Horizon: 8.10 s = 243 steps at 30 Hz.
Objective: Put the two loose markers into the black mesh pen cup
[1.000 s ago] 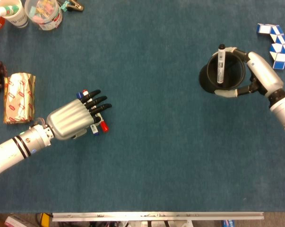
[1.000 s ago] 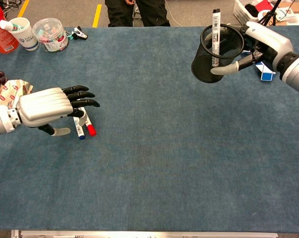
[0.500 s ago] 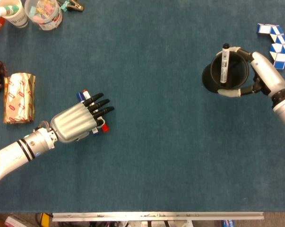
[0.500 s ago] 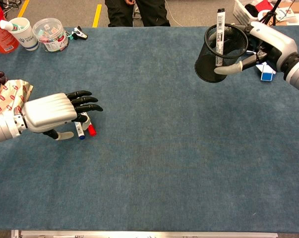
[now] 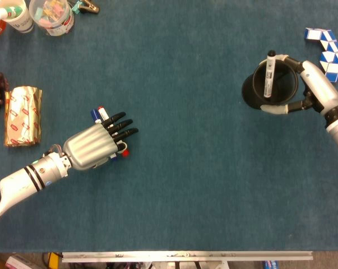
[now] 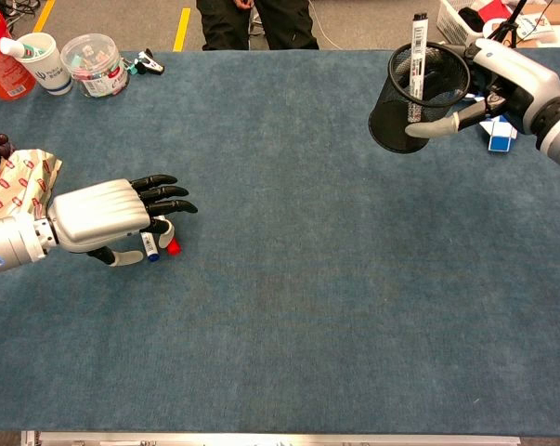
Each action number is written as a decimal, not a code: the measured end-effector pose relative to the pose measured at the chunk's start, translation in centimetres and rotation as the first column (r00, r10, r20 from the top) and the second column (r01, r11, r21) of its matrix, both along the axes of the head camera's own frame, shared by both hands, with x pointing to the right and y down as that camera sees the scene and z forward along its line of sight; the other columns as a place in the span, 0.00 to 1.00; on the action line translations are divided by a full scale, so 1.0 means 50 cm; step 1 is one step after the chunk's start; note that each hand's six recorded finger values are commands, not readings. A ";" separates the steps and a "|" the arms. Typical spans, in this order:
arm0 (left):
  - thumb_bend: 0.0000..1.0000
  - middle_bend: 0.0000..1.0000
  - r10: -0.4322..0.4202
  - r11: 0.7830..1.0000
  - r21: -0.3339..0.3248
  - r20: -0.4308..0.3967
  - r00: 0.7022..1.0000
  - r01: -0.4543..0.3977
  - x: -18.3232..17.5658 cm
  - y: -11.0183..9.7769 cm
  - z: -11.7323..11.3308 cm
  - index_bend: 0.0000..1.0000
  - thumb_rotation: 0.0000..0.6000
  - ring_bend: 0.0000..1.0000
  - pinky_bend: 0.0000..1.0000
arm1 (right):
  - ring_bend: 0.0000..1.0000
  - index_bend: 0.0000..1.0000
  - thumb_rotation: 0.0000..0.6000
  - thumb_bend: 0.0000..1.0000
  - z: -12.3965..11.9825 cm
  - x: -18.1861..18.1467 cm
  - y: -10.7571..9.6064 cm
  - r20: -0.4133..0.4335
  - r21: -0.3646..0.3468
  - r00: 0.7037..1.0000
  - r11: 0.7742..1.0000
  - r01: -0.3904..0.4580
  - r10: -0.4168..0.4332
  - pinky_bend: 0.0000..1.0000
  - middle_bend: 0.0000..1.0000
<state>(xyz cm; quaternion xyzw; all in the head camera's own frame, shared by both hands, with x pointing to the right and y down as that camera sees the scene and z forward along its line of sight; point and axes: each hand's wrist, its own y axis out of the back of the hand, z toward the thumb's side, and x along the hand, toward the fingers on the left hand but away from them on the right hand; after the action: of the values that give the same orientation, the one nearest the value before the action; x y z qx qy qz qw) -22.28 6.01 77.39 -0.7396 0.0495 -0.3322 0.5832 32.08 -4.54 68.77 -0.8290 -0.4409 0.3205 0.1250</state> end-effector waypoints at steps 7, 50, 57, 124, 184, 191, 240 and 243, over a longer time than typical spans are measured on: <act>0.30 0.11 -0.003 1.000 -0.005 0.002 1.000 0.003 0.000 0.000 0.007 0.45 1.00 0.05 0.00 | 0.31 0.42 1.00 0.26 0.000 0.003 -0.001 0.002 0.000 1.000 1.000 -0.006 0.006 0.26 0.41; 0.30 0.11 -0.050 0.998 -0.039 -0.049 0.998 0.048 0.014 -0.022 -0.001 0.57 1.00 0.05 0.00 | 0.31 0.42 1.00 0.26 -0.007 0.016 -0.003 0.018 0.011 0.999 0.999 -0.030 0.030 0.26 0.41; 0.30 0.12 -0.111 0.992 -0.071 -0.106 0.988 0.104 0.012 -0.032 -0.036 0.57 1.00 0.05 0.00 | 0.31 0.42 1.00 0.26 -0.003 -0.005 0.003 0.027 0.012 1.000 1.000 -0.005 0.005 0.26 0.41; 0.30 0.14 -0.776 0.570 -0.772 -0.394 0.492 0.282 0.061 -0.187 -0.371 0.58 1.00 0.04 0.00 | 0.31 0.42 1.00 0.26 0.164 -0.480 -0.006 0.040 0.008 0.975 0.976 0.218 -0.218 0.26 0.41; 0.30 0.00 -0.481 0.834 -0.341 -0.061 0.875 0.434 -0.067 -0.144 -0.151 0.32 1.00 0.00 0.00 | 0.31 0.42 1.00 0.26 -0.025 -0.238 -0.026 0.073 0.035 0.979 0.981 0.191 -0.193 0.26 0.42; 0.30 0.00 -0.320 0.912 -0.289 -0.054 0.946 0.292 -0.018 -0.092 -0.112 0.39 1.00 0.00 0.00 | 0.31 0.42 1.00 0.26 -0.059 -0.217 -0.031 0.079 0.057 0.980 0.982 0.178 -0.182 0.26 0.42; 0.30 0.03 -0.015 0.994 -0.111 -0.004 1.000 0.015 0.059 -0.046 0.017 0.47 1.00 0.00 0.00 | 0.31 0.42 1.00 0.26 -0.036 -0.161 -0.045 0.078 0.027 0.992 0.994 0.101 -0.103 0.26 0.42; 0.30 0.03 -0.018 0.993 -0.114 -0.005 1.000 0.018 0.058 -0.045 0.019 0.48 1.00 0.00 0.00 | 0.31 0.42 1.00 0.26 -0.035 -0.160 -0.045 0.077 0.026 0.992 0.995 0.099 -0.101 0.26 0.42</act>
<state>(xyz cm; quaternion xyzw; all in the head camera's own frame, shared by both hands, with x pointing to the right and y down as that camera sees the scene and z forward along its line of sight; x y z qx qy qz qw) -19.36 3.74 78.36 -0.7722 0.0387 -0.3377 0.5368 24.05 -6.80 67.03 -0.8606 -0.4069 0.2761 0.1326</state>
